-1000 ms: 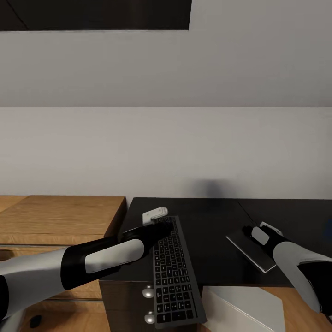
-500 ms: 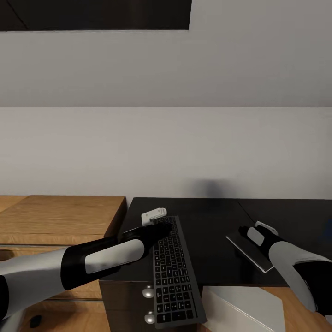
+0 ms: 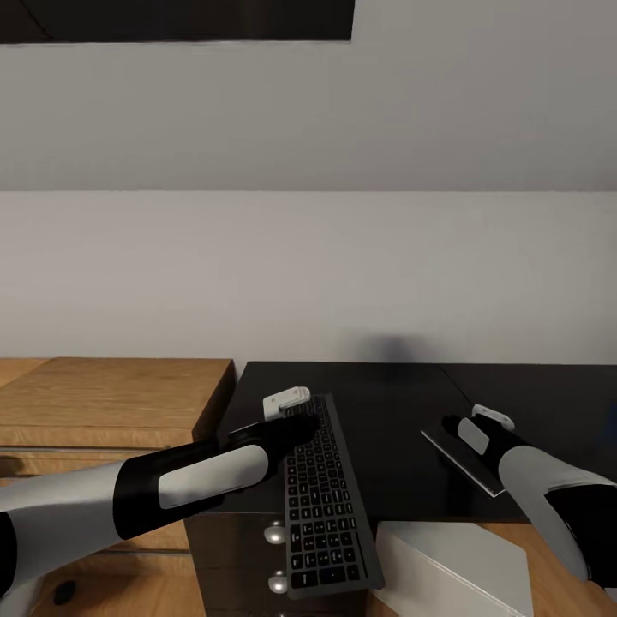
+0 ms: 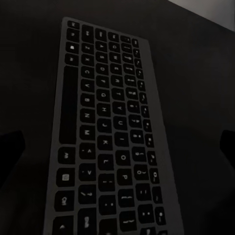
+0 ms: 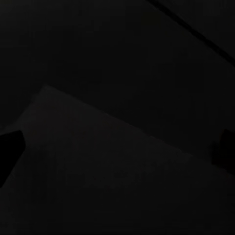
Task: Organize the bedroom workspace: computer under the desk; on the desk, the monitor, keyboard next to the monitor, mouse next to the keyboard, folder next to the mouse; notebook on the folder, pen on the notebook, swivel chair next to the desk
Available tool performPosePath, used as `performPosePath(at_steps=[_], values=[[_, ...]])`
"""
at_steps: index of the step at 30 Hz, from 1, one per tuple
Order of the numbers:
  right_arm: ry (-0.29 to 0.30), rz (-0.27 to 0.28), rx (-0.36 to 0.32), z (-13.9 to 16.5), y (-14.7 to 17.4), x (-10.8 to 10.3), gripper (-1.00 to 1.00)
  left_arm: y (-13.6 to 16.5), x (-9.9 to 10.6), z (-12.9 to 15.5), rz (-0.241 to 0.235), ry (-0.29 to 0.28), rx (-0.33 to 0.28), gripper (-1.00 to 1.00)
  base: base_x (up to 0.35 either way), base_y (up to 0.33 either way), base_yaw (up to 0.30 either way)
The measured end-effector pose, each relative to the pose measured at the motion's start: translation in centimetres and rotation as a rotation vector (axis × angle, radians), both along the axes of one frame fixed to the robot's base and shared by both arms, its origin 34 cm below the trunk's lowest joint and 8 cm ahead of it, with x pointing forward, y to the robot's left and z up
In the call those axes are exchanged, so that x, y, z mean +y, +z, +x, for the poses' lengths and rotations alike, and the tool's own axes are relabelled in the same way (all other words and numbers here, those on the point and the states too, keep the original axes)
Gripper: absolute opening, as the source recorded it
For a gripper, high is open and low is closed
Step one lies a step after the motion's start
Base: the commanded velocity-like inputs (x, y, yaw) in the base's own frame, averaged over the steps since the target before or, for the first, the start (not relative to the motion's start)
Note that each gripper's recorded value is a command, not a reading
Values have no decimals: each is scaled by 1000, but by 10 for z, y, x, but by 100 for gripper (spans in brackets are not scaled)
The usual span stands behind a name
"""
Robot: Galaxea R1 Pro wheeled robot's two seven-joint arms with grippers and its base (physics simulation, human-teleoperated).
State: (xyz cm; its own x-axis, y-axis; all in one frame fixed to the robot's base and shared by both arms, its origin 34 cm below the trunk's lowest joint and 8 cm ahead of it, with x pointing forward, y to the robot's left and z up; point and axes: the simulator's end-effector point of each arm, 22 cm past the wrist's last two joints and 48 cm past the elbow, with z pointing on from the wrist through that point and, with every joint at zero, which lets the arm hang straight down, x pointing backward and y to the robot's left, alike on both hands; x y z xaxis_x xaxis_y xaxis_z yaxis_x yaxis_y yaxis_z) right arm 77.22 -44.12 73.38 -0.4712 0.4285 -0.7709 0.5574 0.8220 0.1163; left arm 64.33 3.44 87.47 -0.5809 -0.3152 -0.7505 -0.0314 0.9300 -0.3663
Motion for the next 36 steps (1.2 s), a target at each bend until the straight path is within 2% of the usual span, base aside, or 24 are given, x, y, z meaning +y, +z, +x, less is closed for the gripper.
performPosePath(at_steps=[14, 17, 29, 36], values=[[-3, 3, -3, 0, 0, 0, 100, 4, -3, -4, -8, -15, -5, 100, 0, 0, 0], [-9, 26, -13, 2, 1, 2, 100, 2, 4, -2, 0, -8, -6, 100, -191, 0, 0], [-7, 16, -9, 1, 0, 1, 100, 2, 6, -2, 4, -9, -6, 100, -98, 0, 0], [-11, 26, -13, 1, 0, 2, 100, 2, 6, -2, 4, -9, -6, 100, -227, 0, 0]])
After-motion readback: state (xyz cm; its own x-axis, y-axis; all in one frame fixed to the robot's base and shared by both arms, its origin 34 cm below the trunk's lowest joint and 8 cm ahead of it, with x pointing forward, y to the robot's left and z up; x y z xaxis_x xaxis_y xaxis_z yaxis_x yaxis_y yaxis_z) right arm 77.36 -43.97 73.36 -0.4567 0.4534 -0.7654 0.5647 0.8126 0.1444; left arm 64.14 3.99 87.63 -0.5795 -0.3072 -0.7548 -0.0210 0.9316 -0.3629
